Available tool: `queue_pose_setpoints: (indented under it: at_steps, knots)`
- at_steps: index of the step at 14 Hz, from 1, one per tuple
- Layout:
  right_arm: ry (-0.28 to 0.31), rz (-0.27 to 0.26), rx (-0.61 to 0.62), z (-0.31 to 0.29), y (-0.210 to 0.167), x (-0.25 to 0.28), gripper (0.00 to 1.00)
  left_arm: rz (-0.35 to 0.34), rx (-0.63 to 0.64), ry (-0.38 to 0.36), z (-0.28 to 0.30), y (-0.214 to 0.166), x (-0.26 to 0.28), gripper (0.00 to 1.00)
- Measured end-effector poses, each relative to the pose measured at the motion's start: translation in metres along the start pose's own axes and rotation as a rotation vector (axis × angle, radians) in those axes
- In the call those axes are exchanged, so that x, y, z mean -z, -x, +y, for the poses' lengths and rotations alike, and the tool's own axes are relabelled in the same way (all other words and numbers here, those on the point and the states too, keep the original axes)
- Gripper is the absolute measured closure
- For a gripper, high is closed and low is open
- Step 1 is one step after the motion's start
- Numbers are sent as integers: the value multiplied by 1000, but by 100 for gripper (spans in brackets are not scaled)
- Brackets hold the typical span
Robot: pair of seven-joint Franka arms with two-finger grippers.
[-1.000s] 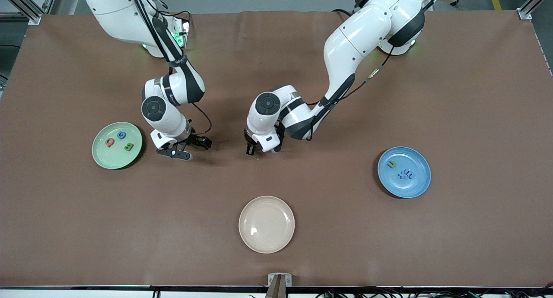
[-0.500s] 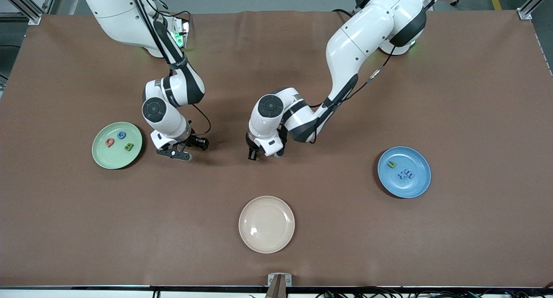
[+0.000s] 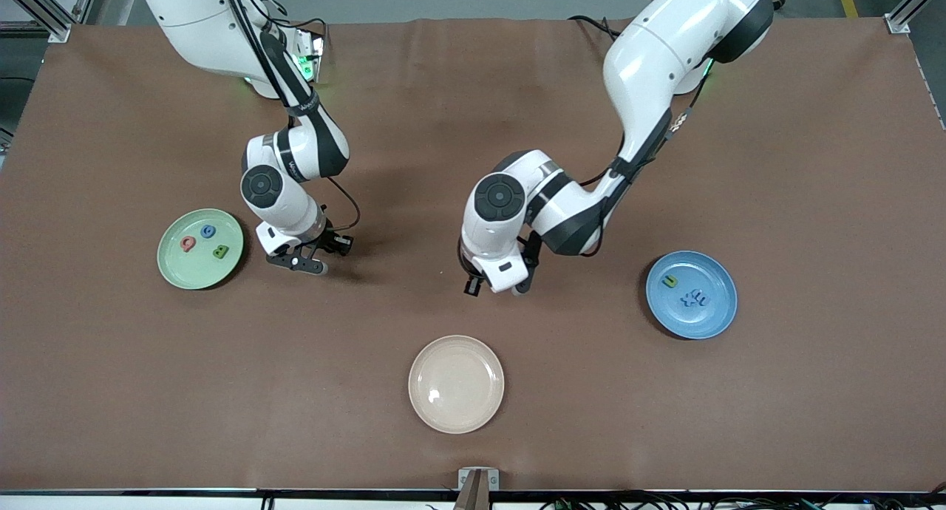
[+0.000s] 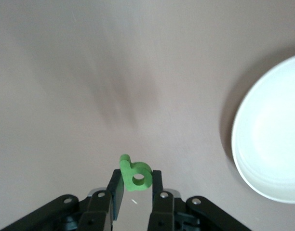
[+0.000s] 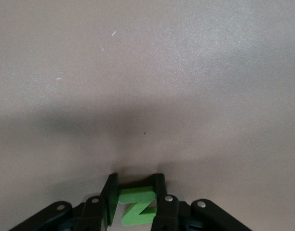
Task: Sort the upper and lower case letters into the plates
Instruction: 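Carry b to the blue plate while the right gripper carries N to green plate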
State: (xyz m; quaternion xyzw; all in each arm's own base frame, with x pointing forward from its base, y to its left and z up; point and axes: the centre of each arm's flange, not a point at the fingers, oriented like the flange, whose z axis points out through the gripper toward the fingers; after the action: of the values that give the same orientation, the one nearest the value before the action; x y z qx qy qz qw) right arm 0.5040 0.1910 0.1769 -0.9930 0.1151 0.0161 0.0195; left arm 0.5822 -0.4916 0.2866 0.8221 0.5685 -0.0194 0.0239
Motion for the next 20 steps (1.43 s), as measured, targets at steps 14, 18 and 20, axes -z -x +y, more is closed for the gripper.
queue_pose_setpoints:
  at_steps: [14, 18, 20]
  knots:
    - [-24, -74, 206, 176, -95, 84, 65, 66, -295, -252, -67, -318, 46, 72]
    - [23, -41, 286, 273, -123, 103, 65, -2, -356, -286, -92, -412, 18, 72]
    - [30, -41, 306, 307, -132, 100, 65, -26, -366, -269, -107, -450, 4, 72]
